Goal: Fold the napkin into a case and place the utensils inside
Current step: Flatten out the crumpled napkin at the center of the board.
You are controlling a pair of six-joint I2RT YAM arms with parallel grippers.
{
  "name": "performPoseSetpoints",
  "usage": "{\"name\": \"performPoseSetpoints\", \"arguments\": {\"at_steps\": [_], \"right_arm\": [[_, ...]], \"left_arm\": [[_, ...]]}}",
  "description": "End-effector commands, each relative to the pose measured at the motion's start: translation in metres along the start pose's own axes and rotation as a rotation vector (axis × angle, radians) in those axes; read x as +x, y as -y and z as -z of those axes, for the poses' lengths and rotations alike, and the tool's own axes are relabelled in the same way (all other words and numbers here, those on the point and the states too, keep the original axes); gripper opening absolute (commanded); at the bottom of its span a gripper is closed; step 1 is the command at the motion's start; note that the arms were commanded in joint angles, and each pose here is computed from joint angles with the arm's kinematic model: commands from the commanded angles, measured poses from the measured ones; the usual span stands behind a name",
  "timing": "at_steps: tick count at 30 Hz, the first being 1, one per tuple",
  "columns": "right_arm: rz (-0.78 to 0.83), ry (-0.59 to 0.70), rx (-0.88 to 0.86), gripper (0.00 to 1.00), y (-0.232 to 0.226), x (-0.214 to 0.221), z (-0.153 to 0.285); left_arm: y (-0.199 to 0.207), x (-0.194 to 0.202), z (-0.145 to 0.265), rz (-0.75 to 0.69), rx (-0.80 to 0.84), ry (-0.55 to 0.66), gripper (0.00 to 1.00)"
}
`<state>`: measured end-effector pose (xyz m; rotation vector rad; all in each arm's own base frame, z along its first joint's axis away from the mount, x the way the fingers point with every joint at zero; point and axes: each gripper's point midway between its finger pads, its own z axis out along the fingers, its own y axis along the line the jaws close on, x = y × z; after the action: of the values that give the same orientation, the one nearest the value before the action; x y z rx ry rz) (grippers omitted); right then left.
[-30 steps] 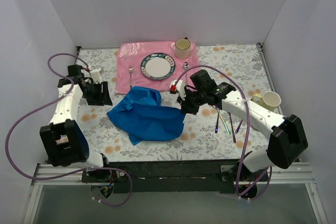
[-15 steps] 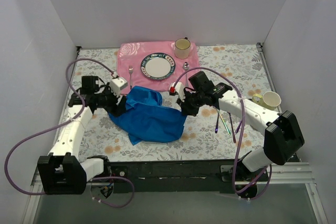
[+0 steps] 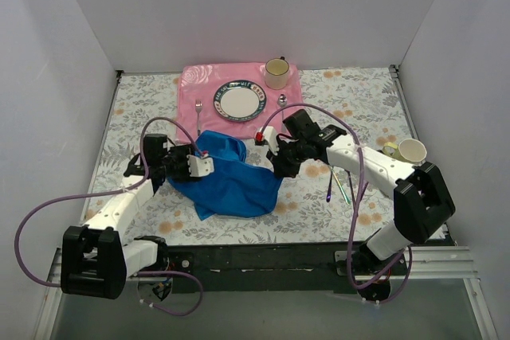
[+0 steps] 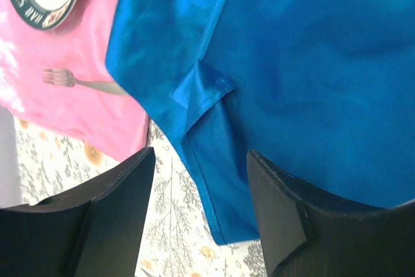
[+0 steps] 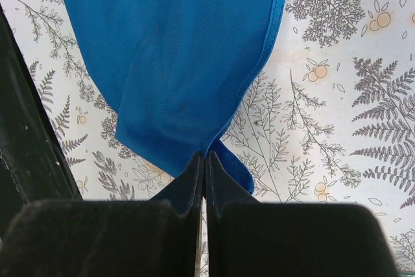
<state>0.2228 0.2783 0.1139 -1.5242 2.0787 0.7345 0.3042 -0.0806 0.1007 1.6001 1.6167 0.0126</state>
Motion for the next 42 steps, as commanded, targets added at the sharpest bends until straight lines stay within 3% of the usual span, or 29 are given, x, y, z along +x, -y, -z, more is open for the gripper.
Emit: {"name": "performPoseSetpoints", "arguments": {"at_steps": [1, 18, 31, 35, 36, 40, 41, 42], "right_arm": [[-0.009, 0.030, -0.012, 0.01, 0.000, -0.016, 0.004], [-0.038, 0.018, -0.036, 0.01, 0.001, -0.018, -0.003], [-0.053, 0.010, -0.047, 0.01, 0.002, -0.013, -0.005], [-0.056, 0.011, -0.049, 0.01, 0.002, -0.014, -0.004], [-0.058, 0.010, -0.048, 0.01, 0.003, -0.013, -0.005], [-0.061, 0.009, -0.050, 0.01, 0.003, -0.013, -0.004], [-0.060, 0.009, -0.052, 0.01, 0.003, -0.013, -0.003], [-0.059, 0.007, -0.051, 0.01, 0.002, -0.013, -0.002]], "left_arm": [[-0.007, -0.007, -0.009, -0.272, -0.068, 0.040, 0.57], [0.015, -0.002, -0.047, -0.433, -0.026, 0.028, 0.38], [0.016, -0.003, -0.069, -0.462, -0.021, 0.022, 0.35], [0.013, -0.003, -0.074, -0.467, -0.029, 0.026, 0.26], [0.012, -0.003, -0.074, -0.464, -0.033, 0.024, 0.19], [0.000, -0.014, -0.070, -0.338, -0.034, 0.045, 0.04], [-0.025, -0.031, -0.065, -0.221, -0.070, 0.069, 0.02], [-0.019, -0.030, -0.063, -0.131, -0.015, 0.055, 0.00]]}}
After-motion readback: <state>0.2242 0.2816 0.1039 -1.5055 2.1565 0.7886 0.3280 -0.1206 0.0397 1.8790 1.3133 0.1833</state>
